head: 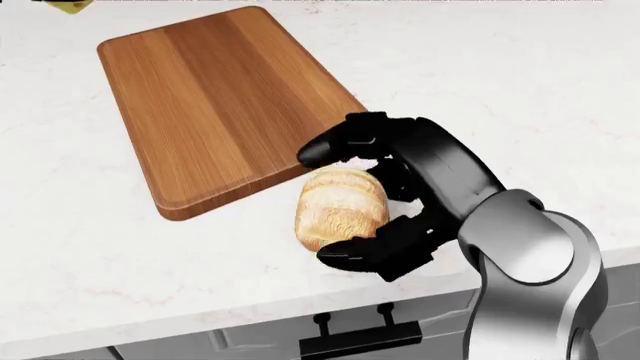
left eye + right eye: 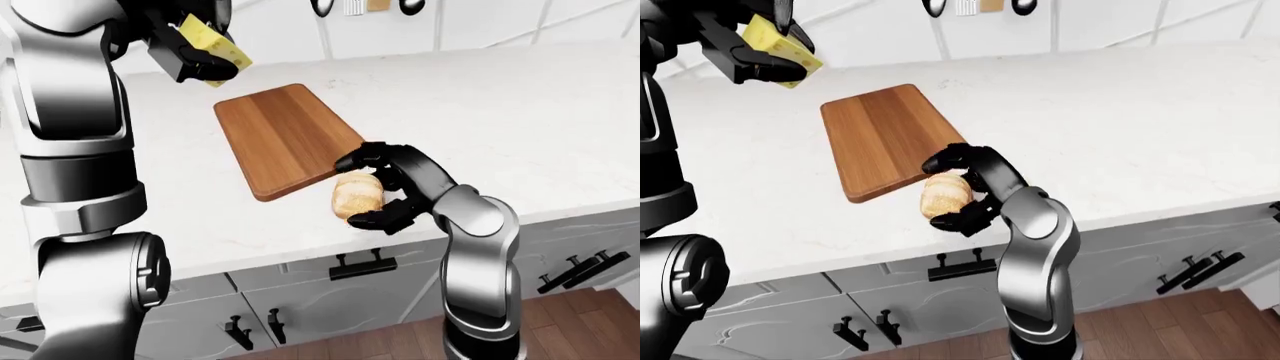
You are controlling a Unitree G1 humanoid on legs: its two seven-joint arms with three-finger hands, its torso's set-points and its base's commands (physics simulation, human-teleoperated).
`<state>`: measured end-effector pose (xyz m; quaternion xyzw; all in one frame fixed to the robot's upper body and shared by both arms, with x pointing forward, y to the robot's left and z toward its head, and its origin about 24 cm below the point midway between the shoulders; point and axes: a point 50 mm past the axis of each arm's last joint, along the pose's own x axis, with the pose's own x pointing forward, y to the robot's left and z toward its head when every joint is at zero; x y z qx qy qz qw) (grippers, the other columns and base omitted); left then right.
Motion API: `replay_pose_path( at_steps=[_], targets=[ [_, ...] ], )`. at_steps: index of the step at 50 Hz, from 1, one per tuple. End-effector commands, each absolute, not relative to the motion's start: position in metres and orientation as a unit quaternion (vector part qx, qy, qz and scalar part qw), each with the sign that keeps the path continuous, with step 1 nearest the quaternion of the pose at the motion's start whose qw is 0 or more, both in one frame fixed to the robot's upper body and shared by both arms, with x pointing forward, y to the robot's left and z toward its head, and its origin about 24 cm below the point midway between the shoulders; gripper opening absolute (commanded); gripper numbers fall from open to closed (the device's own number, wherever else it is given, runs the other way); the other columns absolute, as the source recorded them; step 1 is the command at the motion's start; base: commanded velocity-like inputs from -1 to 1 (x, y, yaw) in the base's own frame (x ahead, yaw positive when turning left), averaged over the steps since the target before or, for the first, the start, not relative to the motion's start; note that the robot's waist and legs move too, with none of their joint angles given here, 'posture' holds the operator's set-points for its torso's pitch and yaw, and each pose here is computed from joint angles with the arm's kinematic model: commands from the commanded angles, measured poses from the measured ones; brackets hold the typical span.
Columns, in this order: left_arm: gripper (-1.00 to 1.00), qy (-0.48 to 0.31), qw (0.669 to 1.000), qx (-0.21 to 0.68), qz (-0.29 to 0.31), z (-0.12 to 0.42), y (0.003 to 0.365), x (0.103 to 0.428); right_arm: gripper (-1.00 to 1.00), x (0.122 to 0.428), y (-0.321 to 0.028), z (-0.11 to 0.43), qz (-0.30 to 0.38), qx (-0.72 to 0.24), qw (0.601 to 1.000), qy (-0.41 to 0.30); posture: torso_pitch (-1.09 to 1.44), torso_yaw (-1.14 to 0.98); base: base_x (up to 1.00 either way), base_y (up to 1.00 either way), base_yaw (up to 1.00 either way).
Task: Place the bread and cheese on the cutting board.
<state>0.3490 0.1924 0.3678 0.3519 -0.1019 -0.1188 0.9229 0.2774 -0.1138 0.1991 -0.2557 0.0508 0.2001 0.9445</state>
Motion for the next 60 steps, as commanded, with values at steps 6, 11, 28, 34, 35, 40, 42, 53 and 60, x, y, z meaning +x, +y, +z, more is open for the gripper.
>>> replay_pose_path(
  at_steps=[6, 11, 28, 34, 35, 40, 42, 53, 60],
  targets=[
    [-0.99, -0.145, 0.918, 0.356, -0.097, 0.382, 0.197, 0.339, -1.0, 0.276, -0.111, 0.202, 0.21, -0.256, 0.943, 0.034, 0.0, 0.0, 0.0, 0.0, 0.0],
    [-1.0, -0.145, 0.919, 0.354, -0.096, 0.383, 0.197, 0.34, -0.91, 0.276, -0.112, 0.201, 0.208, -0.254, 0.944, 0.032, 0.0, 0.0, 0.0, 0.0, 0.0],
    [-1.0, -0.152, 0.916, 0.359, -0.099, 0.388, 0.185, 0.34, -0.92, 0.296, -0.126, 0.33, 0.156, -0.212, 0.963, -0.052, 0.0, 0.0, 0.0, 0.0, 0.0],
    [-0.99, -0.132, 0.918, 0.363, -0.09, 0.365, 0.174, 0.351, -0.92, 0.305, -0.128, 0.355, 0.145, -0.204, 0.966, -0.066, 0.0, 0.0, 0.0, 0.0, 0.0],
    [-0.98, -0.12, 0.922, 0.355, -0.095, 0.358, 0.17, 0.354, -0.92, 0.306, -0.129, 0.357, 0.142, -0.203, 0.967, -0.066, 0.0, 0.0, 0.0, 0.0, 0.0],
    [-0.98, -0.113, 0.924, 0.35, -0.109, 0.332, 0.139, 0.366, -0.93, 0.306, -0.141, 0.359, 0.128, -0.198, 0.969, -0.068, 0.0, 0.0, 0.0, 0.0, 0.0],
    [-0.98, -0.107, 0.924, 0.352, -0.106, 0.324, 0.128, 0.372, -0.92, 0.305, -0.144, 0.36, 0.125, -0.196, 0.97, -0.07, 0.0, 0.0, 0.0, 0.0, 0.0],
    [-0.98, -0.112, 0.927, 0.35, -0.072, 0.337, 0.102, 0.403, -0.93, 0.303, -0.16, 0.354, 0.114, -0.185, 0.974, -0.066, 0.0, 0.0, 0.0, 0.0, 0.0],
    [-0.98, -0.104, 0.922, 0.369, -0.051, 0.355, 0.103, 0.414, -0.93, 0.302, -0.167, 0.352, 0.111, -0.181, 0.975, -0.064, 0.0, 0.0, 0.0, 0.0, 0.0]
  ],
)
